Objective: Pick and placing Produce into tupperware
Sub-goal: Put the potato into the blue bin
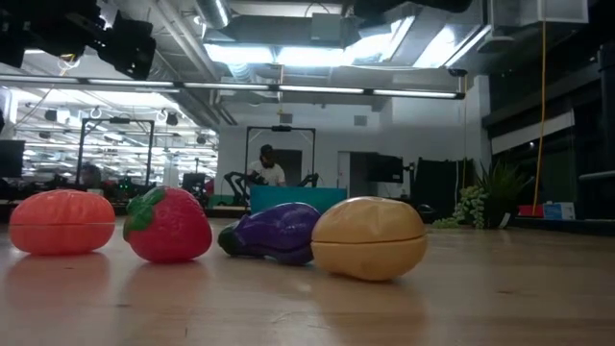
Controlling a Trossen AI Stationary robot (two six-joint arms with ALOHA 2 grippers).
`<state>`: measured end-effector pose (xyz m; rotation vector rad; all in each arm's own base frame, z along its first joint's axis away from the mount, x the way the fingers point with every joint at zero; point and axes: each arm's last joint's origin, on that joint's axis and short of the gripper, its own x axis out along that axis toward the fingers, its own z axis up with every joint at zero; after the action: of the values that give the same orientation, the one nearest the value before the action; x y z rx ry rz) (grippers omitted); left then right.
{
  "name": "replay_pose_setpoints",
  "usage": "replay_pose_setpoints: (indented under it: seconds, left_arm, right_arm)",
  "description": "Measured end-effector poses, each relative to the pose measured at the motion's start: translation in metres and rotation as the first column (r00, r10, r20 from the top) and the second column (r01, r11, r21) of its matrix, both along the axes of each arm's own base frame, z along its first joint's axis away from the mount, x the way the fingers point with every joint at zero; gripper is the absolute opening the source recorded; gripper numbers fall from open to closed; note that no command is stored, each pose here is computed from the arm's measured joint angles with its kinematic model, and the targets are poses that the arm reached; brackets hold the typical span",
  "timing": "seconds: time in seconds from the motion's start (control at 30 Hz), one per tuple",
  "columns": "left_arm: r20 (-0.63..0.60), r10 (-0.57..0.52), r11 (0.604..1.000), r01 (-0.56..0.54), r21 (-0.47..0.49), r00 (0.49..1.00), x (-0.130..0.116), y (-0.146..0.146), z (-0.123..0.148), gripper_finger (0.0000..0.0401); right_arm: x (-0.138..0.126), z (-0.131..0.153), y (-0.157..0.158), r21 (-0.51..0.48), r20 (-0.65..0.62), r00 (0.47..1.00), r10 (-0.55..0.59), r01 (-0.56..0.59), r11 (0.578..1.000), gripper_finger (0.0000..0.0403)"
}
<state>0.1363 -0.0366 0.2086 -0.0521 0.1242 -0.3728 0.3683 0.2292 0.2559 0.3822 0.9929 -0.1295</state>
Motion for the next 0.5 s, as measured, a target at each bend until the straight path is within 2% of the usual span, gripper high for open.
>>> replay_pose_setpoints:
  seconds: [0.3,0.4,0.5]
  left_arm:
    - [-0.048,-0.039,0.999,0.038,-0.010,0.998,-0.002,-0.006,-0.004,0.0234]
    - [-0.058,-0.047,0.999,0.047,-0.012,0.997,-0.003,-0.007,-0.005,0.0234]
    - [-0.066,-0.051,0.998,0.049,-0.025,0.997,-0.003,-0.007,-0.005,0.0234]
  right_arm:
    - [0.015,-0.017,0.010,0.020,-0.083,0.994,-0.070,0.072,0.997,0.0218]
    - [0.016,-0.023,0.008,0.045,-0.138,0.989,-0.048,0.054,0.997,0.0218]
    - [0.016,-0.024,0.008,0.030,-0.153,0.988,0.022,-0.018,0.999,0.0218]
